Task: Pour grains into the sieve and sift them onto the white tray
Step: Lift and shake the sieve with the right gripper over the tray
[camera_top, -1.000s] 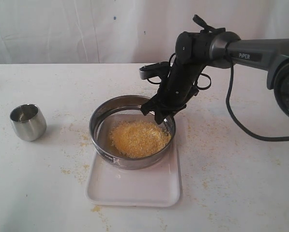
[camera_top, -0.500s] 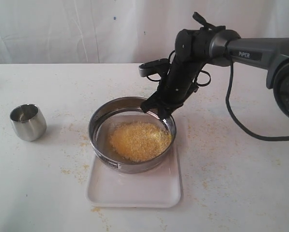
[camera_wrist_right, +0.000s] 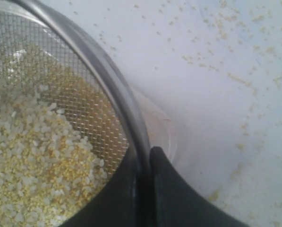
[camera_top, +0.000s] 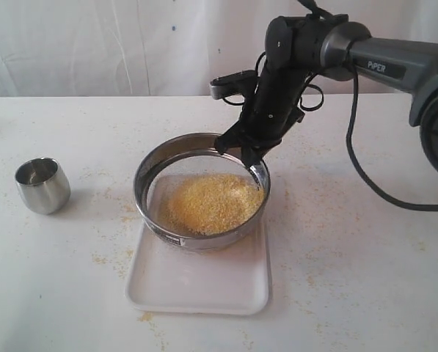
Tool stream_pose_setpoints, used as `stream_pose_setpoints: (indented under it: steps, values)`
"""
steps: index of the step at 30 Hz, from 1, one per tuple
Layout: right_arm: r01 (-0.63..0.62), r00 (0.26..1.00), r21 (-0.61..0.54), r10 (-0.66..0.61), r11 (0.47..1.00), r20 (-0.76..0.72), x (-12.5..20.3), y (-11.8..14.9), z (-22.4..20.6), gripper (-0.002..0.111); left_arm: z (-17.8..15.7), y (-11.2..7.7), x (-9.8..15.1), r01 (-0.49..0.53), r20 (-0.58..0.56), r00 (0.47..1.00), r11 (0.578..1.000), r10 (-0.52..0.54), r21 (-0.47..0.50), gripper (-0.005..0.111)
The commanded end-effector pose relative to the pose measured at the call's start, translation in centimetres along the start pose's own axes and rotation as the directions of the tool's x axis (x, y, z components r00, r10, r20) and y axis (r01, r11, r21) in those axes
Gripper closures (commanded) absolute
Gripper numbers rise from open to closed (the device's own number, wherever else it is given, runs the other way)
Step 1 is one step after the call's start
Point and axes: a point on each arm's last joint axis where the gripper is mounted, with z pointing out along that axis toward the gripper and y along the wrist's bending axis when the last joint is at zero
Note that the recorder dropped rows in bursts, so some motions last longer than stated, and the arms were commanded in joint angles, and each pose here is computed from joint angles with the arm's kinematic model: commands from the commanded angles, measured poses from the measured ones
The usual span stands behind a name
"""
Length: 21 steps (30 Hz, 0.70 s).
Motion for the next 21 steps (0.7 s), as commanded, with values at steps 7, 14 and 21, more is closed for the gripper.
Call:
stream_pose_setpoints:
  steps: [7, 14, 21]
  values:
    - [-0.098, 0.995, 0.092, 0.096, 0.991, 0.028, -0.2, -0.2, -2.9, 0.108, 0.0, 0.0, 0.1, 0.007, -0.001, 1.000, 1.000, -0.007, -0.002, 0.107]
    - [-0.043, 0.997, 0.121, 0.034, 0.992, 0.072, -0.9, 1.3, -3.4, 0.108, 0.0, 0.0, 0.1, 0.007, -0.001, 1.000, 1.000, -0.007, -0.002, 0.107]
    - [0.148, 0.988, -0.045, -0.150, 0.988, -0.043, 0.1, 3.6, -3.3, 0.108, 0.0, 0.0, 0.1, 0.007, -0.001, 1.000, 1.000, -0.007, -0.002, 0.107]
